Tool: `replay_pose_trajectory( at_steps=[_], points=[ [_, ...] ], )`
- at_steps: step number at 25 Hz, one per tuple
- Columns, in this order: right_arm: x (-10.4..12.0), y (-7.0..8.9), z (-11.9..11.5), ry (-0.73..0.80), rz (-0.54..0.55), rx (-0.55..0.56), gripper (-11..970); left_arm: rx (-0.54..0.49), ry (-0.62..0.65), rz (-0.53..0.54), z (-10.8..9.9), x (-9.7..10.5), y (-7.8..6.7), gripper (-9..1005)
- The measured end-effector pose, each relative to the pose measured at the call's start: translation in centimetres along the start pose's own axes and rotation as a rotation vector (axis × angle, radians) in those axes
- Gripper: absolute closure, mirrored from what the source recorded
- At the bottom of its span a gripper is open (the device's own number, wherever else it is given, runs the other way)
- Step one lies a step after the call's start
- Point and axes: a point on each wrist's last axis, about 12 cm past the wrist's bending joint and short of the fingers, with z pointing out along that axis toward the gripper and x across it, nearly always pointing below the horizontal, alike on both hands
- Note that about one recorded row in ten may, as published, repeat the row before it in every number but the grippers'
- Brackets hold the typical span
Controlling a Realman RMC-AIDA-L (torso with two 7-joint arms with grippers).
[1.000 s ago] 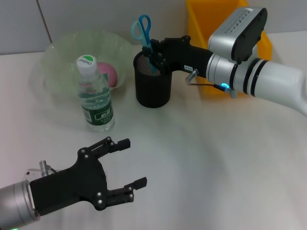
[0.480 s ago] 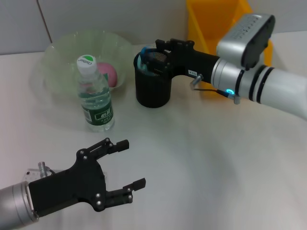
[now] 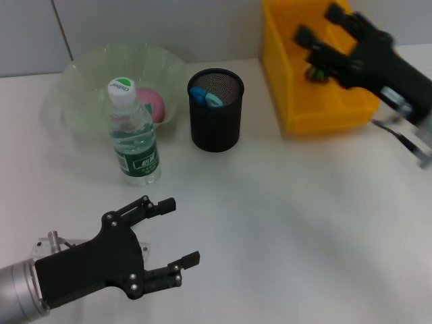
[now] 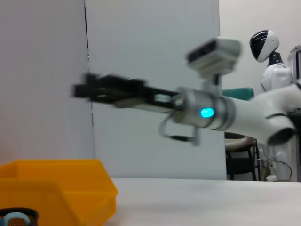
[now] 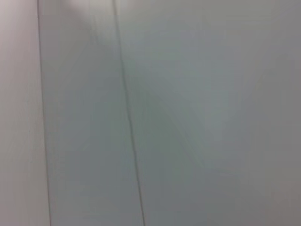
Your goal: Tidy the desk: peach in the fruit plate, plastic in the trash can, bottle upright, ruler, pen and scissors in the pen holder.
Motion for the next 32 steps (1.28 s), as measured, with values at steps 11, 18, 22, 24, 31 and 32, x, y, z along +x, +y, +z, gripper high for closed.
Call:
replay_pose_trajectory(
  at_steps=[11, 18, 22, 24, 31, 32],
  points=[
    [-1.4, 0.0, -11.7, 0.166, 0.035, -0.152, 116, -0.036, -0.040, -0.070, -0.9, -0.6, 0.5, 165],
    [-1.5, 0.9, -13.6, 0.238, 0.067, -0.249, 117, -0.051, 0.043, -0.186, -2.2, -1.5, 2.8, 166],
    [-1.5, 0.7, -13.7, 0.255, 0.083, -0.242, 116, 0.000, 0.178, -0.100, -3.3, -3.2, 3.9, 166],
    [-1.6, 0.5, -13.4, 0.268, 0.104, -0.244, 116, 0.033, 0.277, -0.090, -3.7, -4.8, 4.9, 166],
    [-1.4, 0.6, -13.4, 0.289, 0.115, -0.257, 116, 0.100, 0.558, -0.031, -2.6, -8.0, 6.6, 223],
    [-1.4, 0.6, -13.6, 0.290, 0.113, -0.250, 116, 0.119, 0.568, -0.020, -2.2, -8.1, 6.5, 234]
  ],
)
